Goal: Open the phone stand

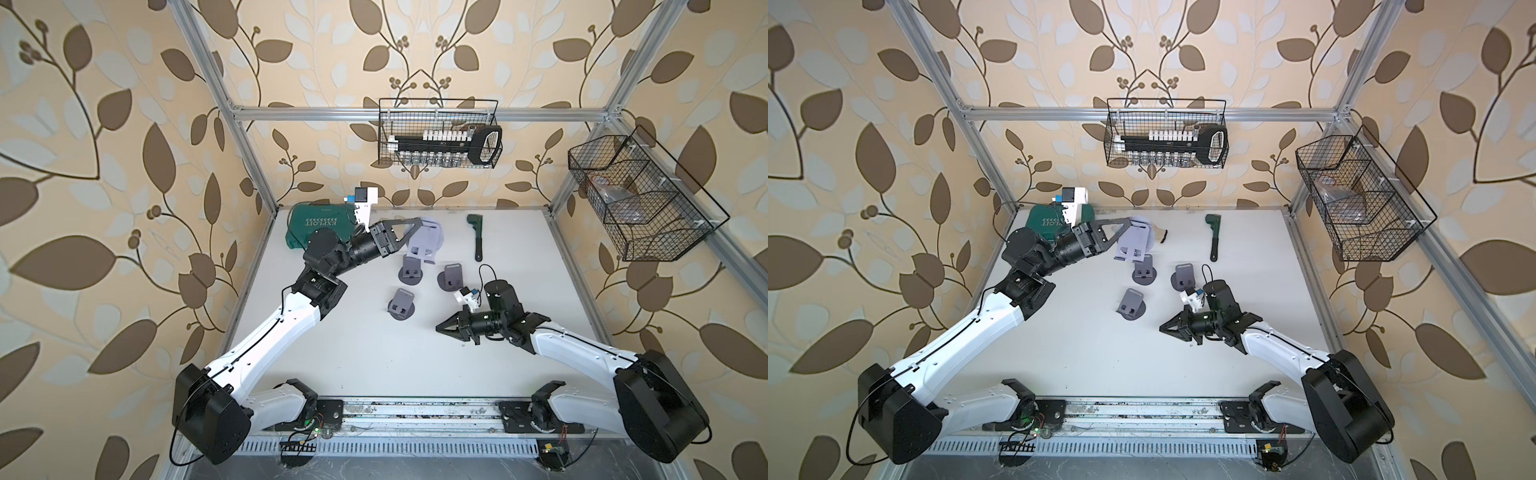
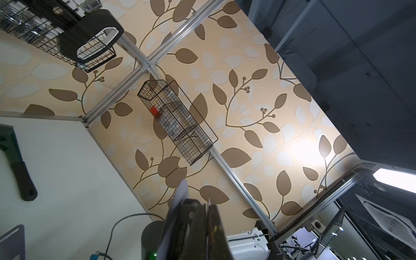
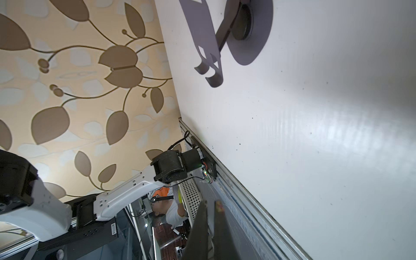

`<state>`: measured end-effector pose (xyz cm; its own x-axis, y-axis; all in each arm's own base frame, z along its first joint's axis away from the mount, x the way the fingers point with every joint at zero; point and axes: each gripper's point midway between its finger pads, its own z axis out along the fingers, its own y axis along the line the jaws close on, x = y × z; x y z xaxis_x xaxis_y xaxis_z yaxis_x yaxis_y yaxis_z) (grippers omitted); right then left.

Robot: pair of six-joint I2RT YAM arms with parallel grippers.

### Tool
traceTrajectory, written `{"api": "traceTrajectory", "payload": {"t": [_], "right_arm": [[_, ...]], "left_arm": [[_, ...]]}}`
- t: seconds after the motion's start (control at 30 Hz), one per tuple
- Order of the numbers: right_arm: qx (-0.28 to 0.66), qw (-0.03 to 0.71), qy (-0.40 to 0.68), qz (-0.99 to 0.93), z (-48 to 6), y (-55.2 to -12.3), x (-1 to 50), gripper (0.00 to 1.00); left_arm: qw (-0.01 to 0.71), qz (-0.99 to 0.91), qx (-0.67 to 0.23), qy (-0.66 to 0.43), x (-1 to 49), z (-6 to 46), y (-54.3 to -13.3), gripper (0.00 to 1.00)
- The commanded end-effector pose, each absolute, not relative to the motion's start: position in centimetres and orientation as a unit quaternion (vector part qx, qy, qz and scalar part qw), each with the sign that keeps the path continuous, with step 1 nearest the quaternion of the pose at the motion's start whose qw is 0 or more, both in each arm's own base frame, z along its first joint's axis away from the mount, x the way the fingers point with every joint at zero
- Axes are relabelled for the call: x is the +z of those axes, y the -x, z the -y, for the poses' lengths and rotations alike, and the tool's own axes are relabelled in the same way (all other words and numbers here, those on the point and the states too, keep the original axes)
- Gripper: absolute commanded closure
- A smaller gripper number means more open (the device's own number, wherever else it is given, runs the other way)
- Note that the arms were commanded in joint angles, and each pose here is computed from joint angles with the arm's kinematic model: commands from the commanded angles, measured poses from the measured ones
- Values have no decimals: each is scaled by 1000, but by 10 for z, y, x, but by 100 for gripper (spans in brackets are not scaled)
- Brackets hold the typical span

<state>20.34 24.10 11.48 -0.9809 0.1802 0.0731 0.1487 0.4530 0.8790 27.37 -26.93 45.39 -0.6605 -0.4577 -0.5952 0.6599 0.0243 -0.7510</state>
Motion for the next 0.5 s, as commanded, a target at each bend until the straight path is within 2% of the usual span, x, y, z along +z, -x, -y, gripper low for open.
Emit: {"api": "traceTrajectory", "payload": {"t": [0.0,0.07,0.1,0.17,0.23,0.27,0.47], "right_arm": [[503,104,-35,-857,-231,-213,162,100],[500,159,-6,-852,-223,-220,198,100],[505,182,-3,-844,-219,-224,214,91],[519,227,-3,-824,-210,-230,244,66],[526,259,-6,-810,-206,-236,260,52],[529,270,-6,-804,-205,-237,266,49],[582,251,-36,-772,-217,-252,264,48]], "left_arm": [[384,-591,-704,-85,453,271,-273,100],[370,-601,-706,-67,442,270,-274,100],[363,-604,-707,-59,437,270,-274,100],[342,-615,-709,-30,420,268,-277,100],[322,-620,-715,-4,402,267,-278,100],[312,-620,-720,11,394,266,-279,100],[296,-628,-719,35,375,261,-271,100]]}}
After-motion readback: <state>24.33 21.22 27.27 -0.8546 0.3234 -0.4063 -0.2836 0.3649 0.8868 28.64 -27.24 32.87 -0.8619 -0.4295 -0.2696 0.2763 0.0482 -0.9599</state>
